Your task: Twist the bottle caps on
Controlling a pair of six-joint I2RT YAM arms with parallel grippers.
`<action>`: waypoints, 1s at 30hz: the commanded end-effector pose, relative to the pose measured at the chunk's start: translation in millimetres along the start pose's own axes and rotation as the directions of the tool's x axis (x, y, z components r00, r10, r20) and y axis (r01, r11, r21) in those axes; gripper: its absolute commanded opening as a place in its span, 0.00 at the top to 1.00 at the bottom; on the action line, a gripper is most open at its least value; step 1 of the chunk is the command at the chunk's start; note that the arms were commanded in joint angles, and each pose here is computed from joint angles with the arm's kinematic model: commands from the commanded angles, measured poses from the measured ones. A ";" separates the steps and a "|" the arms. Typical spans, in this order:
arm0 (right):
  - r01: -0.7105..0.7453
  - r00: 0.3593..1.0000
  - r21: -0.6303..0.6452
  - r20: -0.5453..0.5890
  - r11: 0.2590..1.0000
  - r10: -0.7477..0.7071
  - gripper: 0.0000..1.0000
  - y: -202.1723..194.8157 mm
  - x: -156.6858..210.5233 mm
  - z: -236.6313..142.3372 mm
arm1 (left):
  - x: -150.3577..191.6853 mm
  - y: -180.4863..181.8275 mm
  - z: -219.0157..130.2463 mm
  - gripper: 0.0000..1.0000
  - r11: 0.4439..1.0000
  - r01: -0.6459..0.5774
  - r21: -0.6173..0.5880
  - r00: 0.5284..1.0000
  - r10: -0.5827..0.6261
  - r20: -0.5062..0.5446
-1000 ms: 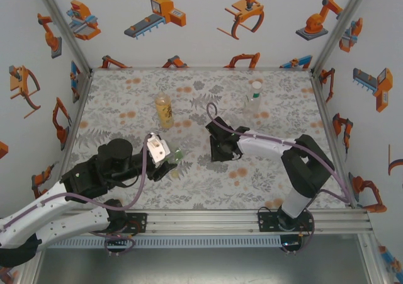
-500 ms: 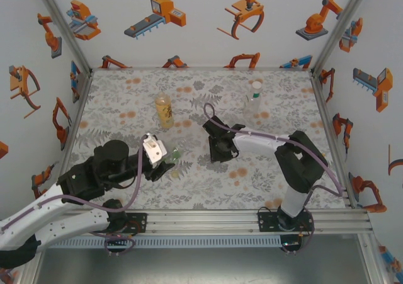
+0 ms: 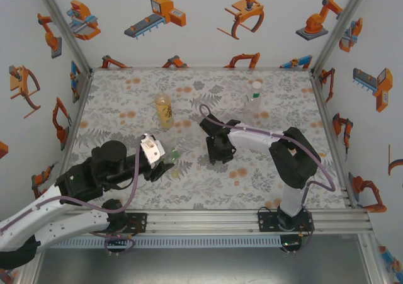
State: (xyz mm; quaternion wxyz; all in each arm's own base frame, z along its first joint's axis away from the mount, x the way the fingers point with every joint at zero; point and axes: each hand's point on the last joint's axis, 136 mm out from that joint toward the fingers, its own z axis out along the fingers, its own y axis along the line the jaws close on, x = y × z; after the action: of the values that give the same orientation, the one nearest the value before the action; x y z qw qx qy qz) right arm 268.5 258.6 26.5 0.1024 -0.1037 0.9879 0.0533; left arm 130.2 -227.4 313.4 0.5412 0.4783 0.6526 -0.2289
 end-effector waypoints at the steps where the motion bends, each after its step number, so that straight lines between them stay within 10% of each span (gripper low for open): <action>1: 0.039 0.998 0.059 -0.045 0.997 -0.036 0.53 -8.0 9.8 5.2 | -2.3 1.6 -3.3 1.00 1.000 0.016 -0.010 1.000 -0.016 0.011; 30: 0.080 0.995 0.039 0.060 0.996 -0.083 0.58 0.1 0.3 4.2 | -2.0 0.4 1.6 1.00 1.000 0.015 -0.005 1.000 -0.015 0.011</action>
State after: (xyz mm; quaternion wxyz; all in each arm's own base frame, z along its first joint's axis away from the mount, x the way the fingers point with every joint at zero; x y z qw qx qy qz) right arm 268.0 263.0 27.4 0.1259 -0.1357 0.9816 0.0461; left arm 131.5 -227.1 313.4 0.5423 0.4767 0.6539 -0.2261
